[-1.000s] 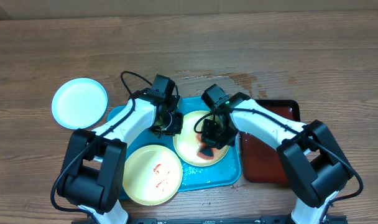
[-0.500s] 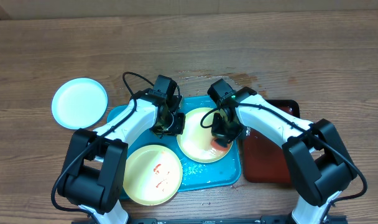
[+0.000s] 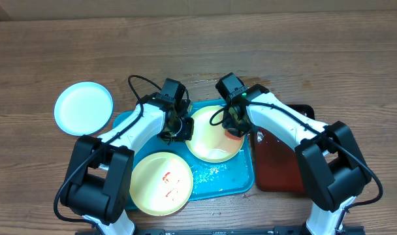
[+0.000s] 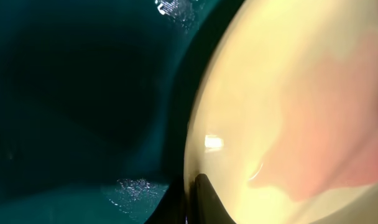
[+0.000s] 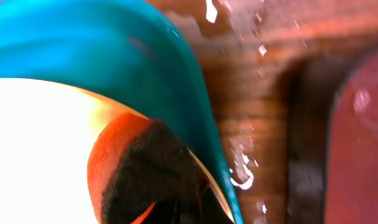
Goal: Clean dirty plates on tray and stack at the side
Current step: 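Scrub the yellow plate's red smear with the sponge, left gripper holding rim, then return the sponge with the right gripper to the dark tray and release, then lift the yellow plate with the left gripper and raise the right arm away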
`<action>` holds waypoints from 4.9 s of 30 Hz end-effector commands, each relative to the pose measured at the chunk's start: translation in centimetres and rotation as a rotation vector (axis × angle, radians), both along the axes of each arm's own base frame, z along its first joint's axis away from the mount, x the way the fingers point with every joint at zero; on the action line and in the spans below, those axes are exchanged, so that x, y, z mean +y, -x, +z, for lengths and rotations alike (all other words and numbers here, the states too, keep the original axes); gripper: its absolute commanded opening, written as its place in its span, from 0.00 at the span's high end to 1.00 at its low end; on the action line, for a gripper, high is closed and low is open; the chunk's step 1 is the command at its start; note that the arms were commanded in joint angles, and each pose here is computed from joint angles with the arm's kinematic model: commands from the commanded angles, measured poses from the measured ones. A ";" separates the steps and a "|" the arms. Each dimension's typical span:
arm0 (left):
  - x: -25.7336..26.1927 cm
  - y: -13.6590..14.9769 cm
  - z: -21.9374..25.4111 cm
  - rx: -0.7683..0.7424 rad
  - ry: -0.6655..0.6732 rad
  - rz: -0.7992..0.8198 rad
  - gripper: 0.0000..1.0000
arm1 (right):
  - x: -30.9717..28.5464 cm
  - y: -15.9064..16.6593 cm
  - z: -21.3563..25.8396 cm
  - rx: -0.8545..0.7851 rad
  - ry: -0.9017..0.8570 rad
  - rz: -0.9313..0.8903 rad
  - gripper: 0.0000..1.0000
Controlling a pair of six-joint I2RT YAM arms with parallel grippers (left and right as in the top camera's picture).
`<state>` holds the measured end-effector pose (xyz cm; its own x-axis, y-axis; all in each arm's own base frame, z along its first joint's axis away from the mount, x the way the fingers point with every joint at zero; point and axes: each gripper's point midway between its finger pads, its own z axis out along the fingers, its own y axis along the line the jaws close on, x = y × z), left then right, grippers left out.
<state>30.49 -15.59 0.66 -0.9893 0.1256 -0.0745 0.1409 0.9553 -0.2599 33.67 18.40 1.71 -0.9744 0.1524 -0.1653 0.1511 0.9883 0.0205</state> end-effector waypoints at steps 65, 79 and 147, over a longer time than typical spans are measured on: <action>2.1 0.6 -1.0 0.024 -0.099 -0.003 0.96 | -7.4 1.6 18.4 -0.074 0.028 -0.001 0.96; 2.2 0.7 -1.0 0.028 -0.100 -0.002 0.95 | -12.8 6.6 6.8 0.208 0.042 -0.274 0.96; -5.0 -1.3 17.2 -0.403 0.021 -0.061 0.96 | -23.5 -2.7 24.8 -0.262 -0.205 -0.472 0.44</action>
